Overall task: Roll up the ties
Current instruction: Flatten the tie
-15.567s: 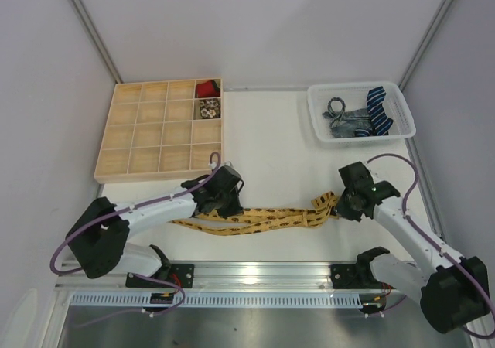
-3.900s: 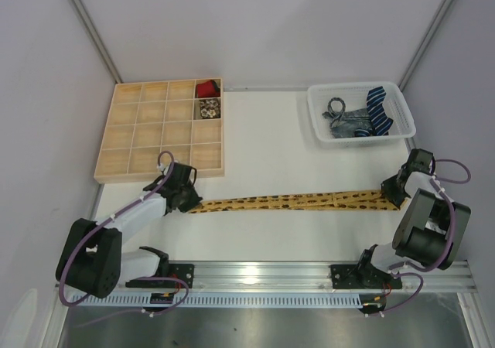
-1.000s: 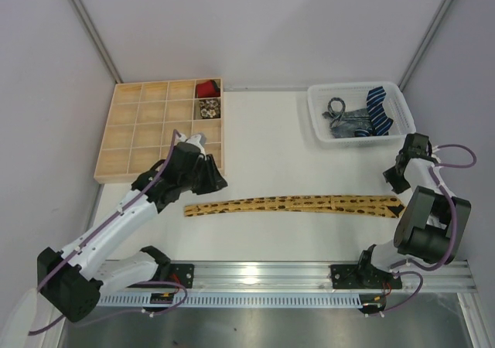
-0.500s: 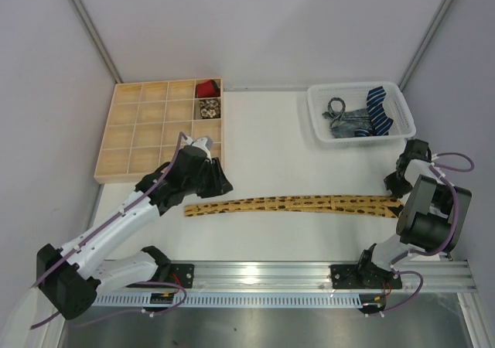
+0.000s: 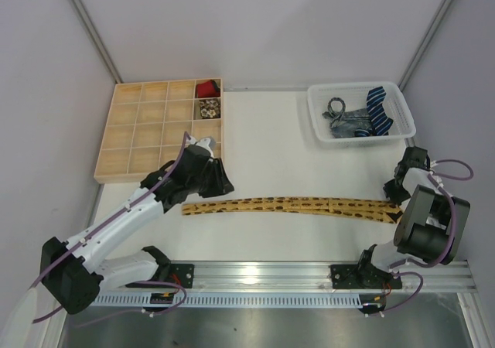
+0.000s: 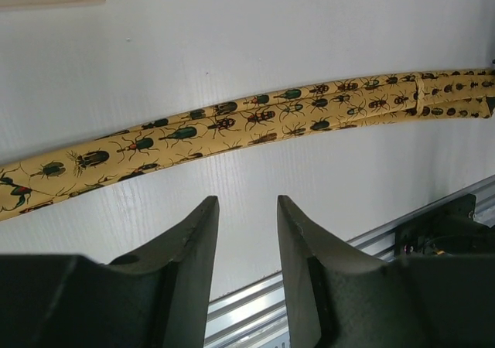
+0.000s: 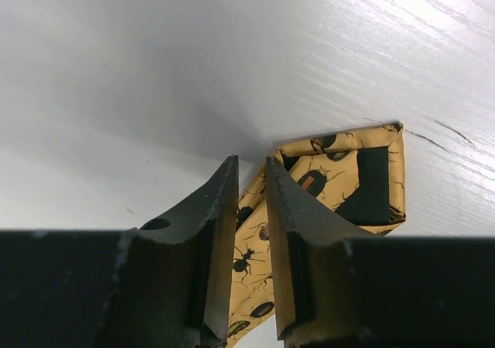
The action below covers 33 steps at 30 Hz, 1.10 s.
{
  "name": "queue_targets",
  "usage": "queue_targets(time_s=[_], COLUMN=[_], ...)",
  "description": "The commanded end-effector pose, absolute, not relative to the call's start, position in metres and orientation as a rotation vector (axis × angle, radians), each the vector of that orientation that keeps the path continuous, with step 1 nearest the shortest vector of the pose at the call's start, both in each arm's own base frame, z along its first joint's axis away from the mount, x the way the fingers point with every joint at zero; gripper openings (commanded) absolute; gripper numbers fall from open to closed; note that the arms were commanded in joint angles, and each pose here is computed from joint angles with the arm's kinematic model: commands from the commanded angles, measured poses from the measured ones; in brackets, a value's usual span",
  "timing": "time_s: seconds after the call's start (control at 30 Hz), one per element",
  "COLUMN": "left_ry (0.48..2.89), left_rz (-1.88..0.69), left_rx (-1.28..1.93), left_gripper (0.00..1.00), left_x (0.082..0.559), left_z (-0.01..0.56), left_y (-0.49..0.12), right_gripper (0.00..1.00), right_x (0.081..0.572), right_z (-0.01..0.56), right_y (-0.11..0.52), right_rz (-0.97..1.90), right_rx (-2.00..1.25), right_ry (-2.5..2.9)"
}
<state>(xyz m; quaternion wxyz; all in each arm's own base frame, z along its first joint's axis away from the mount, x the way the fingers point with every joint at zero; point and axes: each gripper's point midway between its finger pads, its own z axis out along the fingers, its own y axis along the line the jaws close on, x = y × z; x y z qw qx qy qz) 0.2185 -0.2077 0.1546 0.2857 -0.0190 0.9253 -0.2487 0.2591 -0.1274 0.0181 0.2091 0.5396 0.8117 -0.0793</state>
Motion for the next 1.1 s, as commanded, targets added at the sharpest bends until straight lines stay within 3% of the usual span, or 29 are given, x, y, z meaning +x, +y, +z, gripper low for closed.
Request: queue_targets(time_s=[0.0, 0.13, 0.27, 0.43, 0.5, 0.63, 0.77, 1.07], left_ry=[2.453, 2.440, 2.448, 2.515, 2.561, 2.600, 2.555, 2.560], left_rz=[-0.659, -0.568, -0.487, -0.418, -0.418, -0.393, -0.344, -0.323], left_rx=[-0.022, -0.074, -0.123, -0.288, -0.338, -0.443, -0.500, -0.588], left_gripper=[0.42, 0.47, 0.56, 0.61, 0.56, 0.61, 0.62, 0.64], left_x=[0.222, 0.229, 0.235, 0.241, 0.235, 0.229, 0.227, 0.219], left_z=[0.156, 0.161, 0.168, 0.149, 0.139, 0.126, 0.136, 0.138], left_y=[-0.210, -0.197, -0.176, -0.128, -0.115, -0.089, -0.067, -0.043], right_gripper=[0.25, 0.27, 0.32, 0.38, 0.39, 0.37, 0.34, 0.27], right_x=[0.255, 0.277, 0.309, 0.337, 0.334, 0.308, 0.285, 0.247], right_z=[0.027, 0.050, 0.086, 0.144, 0.150, 0.158, 0.120, 0.108], right_y=[-0.135, -0.122, -0.064, 0.085, 0.133, 0.272, 0.361, 0.444], right_rz=[-0.266, -0.158, 0.041, 0.486, 0.611, 1.019, 1.196, 1.315], right_rx=[1.470, 1.348, 1.020, 0.378, 0.214, -0.163, -0.342, -0.547], right_ry=[2.231, 2.248, 2.299, 2.295, 2.310, 2.341, 2.453, 2.460])
